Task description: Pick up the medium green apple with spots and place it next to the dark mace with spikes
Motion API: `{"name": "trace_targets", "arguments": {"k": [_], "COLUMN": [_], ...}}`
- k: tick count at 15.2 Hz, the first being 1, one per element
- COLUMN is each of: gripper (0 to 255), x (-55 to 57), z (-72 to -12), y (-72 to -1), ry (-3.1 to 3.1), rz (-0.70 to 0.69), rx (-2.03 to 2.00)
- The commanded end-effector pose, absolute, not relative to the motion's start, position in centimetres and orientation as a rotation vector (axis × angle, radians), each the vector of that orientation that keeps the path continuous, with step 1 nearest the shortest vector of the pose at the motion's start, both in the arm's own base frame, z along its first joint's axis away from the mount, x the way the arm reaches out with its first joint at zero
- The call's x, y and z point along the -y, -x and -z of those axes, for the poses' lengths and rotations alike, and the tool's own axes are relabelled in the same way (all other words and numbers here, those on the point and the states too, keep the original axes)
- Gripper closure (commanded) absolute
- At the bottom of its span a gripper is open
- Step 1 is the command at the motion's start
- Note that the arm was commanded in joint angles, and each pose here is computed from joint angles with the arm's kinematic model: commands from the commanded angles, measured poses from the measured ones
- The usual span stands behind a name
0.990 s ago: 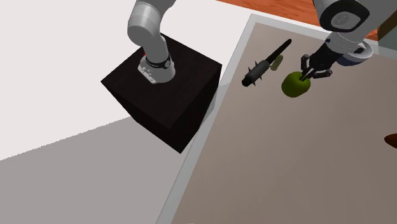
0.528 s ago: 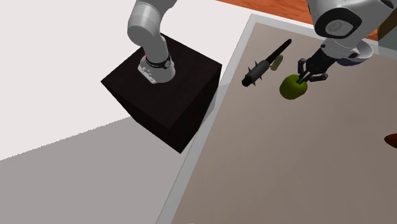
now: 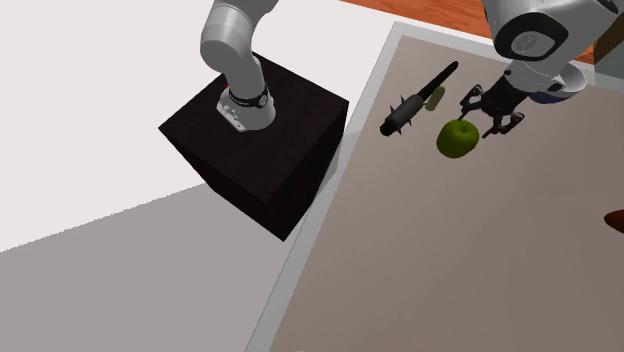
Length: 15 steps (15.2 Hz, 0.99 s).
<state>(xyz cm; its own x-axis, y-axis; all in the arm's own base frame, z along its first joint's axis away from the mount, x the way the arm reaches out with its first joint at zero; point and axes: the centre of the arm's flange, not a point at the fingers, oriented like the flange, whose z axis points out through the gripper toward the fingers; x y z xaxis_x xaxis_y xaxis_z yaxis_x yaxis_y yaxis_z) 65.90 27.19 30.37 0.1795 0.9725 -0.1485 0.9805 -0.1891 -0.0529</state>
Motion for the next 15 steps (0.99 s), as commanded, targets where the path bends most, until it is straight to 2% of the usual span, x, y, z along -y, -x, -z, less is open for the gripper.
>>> {"name": "trace_targets", "arguments": {"k": [1, 3, 7, 15], "gripper": [0, 0, 0, 0], "x": [-27.2, -27.2, -27.9, -27.9], "z": [-30.4, -30.4, -35.3, -35.3], "y": [-65.9, -65.9, -66.3, -66.3], "ry": [-2.37, -2.37, -2.37, -2.37], "rz": [0.229, 0.229, 0.229, 0.229], "rx": [-1.965, -1.965, -1.965, -1.965]}}
